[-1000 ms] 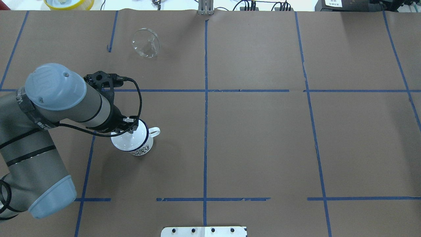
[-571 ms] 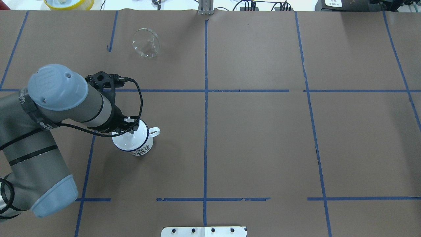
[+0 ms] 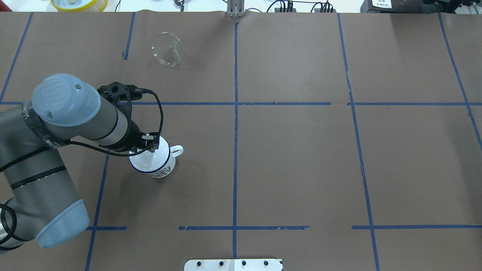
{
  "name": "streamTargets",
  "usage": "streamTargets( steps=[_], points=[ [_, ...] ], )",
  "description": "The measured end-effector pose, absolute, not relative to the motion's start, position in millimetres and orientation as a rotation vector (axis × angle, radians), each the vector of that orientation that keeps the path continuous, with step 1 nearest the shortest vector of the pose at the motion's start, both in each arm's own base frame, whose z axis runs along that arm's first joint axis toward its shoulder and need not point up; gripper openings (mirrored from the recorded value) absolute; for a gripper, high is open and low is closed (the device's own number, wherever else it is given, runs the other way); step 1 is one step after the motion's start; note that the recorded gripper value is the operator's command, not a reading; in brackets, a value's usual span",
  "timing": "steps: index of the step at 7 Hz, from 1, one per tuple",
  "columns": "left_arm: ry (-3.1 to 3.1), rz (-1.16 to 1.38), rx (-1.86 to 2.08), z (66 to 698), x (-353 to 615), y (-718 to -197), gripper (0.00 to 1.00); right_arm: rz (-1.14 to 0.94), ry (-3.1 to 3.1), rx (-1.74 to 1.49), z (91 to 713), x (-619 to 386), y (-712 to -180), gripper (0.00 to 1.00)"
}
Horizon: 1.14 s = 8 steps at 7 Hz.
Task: Remove funnel from cup
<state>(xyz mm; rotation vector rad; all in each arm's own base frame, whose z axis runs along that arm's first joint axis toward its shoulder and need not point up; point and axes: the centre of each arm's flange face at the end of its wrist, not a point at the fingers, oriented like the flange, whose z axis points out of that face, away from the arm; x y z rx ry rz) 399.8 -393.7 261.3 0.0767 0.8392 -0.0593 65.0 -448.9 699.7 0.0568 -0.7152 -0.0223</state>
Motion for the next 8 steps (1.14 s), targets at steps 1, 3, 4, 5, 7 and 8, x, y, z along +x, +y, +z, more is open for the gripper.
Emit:
streamTargets(
  steps=[1,3,4,5,7,8],
  points=[
    [0.842,-0.061,0.08,261,396,-394,1.0,-0.022,-0.715,0.057,700,65,-449,1.0],
    [0.846,-0.018,0.142,260,364,-406,1.0,-0.022,-0.715,0.057,700,65,-449,1.0],
    [0.834,0.052,0.188,276,323,-428,1.0,-0.022,-0.715,0.057,700,65,-449,1.0],
    [0.826,0.147,0.223,303,266,-452,1.0,-0.022,-0.715,0.057,700,65,-449,1.0],
    [0.828,0.195,0.199,392,134,-482,1.0,-0.022,-0.715,0.057,700,65,-449,1.0],
    [0.821,0.125,0.125,455,83,-479,1.0,-0.022,-0.715,0.057,700,65,-449,1.0]
  ],
)
